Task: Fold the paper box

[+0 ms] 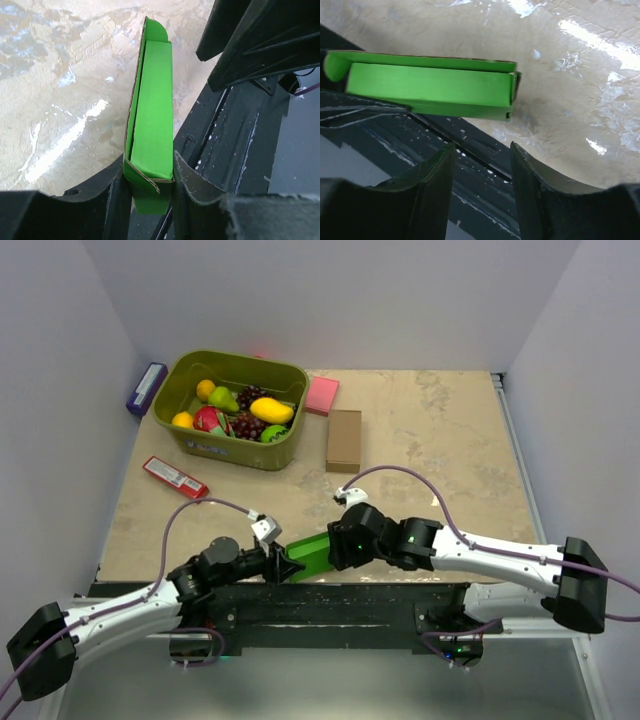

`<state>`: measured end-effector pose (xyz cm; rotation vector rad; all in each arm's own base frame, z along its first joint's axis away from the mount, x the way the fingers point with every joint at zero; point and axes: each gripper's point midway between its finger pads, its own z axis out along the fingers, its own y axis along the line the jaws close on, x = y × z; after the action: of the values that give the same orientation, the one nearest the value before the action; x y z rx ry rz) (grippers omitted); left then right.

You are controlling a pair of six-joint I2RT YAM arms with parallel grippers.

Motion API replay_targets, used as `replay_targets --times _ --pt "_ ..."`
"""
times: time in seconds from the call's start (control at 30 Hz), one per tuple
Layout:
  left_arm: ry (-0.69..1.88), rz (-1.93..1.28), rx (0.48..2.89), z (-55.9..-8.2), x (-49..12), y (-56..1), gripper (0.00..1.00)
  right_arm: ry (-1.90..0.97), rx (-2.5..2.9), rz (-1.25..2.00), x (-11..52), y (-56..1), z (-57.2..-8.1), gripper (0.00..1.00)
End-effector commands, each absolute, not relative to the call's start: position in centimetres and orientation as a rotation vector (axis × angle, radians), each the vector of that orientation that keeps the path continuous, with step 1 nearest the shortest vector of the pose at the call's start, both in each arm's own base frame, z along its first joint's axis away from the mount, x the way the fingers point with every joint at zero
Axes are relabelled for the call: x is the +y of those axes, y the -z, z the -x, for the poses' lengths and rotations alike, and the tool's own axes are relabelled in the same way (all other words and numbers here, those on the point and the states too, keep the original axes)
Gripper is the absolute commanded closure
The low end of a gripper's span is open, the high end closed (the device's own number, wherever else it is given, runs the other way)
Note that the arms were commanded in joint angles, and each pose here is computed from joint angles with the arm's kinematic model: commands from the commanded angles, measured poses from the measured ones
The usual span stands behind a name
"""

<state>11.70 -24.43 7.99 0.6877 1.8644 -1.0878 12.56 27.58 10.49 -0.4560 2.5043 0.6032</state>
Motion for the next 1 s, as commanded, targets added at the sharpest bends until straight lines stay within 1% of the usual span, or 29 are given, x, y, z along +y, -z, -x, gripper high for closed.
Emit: replay_targets --times 0.0,0.07,0.1,0.2,0.27,0.3,0.33,0.43,0.5,0.73,0.97 --pt "1.078 -0.679 1.799 -12.2 -24.5 -8.4 1.00 -0.663 2.467 0.313 28.4 -14.4 -13.3 0.42" --pt "1.079 -0.686 1.796 -12.0 -24.6 -8.4 1.00 -0.677 2.397 0.208 28.3 -16.0 -14.5 0.39" --pt "1.076 -0.682 1.793 -12.1 -24.6 -8.4 1.00 -0.674 2.370 0.164 28.1 -16.5 -15.0 0.36" --pt "1.061 -0.682 1.795 -12.2 -24.6 -8.4 1.00 -0.665 2.240 -0.003 27.3 -18.6 -17.4 0.32" --pt "1.053 -0.692 1.799 -12.1 -24.7 -8.2 1.00 -0.687 2.157 -0.077 27.4 -19.9 -18.6 0.33" --pt "1.045 -0.692 1.803 -12.2 -24.7 -8.2 1.00 -0.660 2.121 -0.104 27.1 -20.1 -19.3 0.37" --pt "1.045 -0.706 1.801 -12.0 -24.8 -8.1 1.00 -0.664 2.089 -0.121 27.4 -20.6 -19.9 0.38" --pt "1.029 -0.723 1.809 -11.9 -25.1 -7.9 1.00 -0.614 2.045 -0.123 28.0 -20.9 -21.3 0.38" --pt "1.009 -0.728 1.818 -12.0 -25.2 -7.8 1.00 -0.587 2.047 -0.107 28.7 -20.7 -21.7 0.37" --pt "0.982 -0.731 1.825 -12.0 -25.3 -7.6 1.00 -0.551 2.168 -0.011 31.4 -15.4 -21.3 0.37" --pt "0.952 -0.704 1.857 -12.3 -25.2 -7.3 1.00 -0.529 2.248 0.048 32.0 -12.9 -18.4 0.42"
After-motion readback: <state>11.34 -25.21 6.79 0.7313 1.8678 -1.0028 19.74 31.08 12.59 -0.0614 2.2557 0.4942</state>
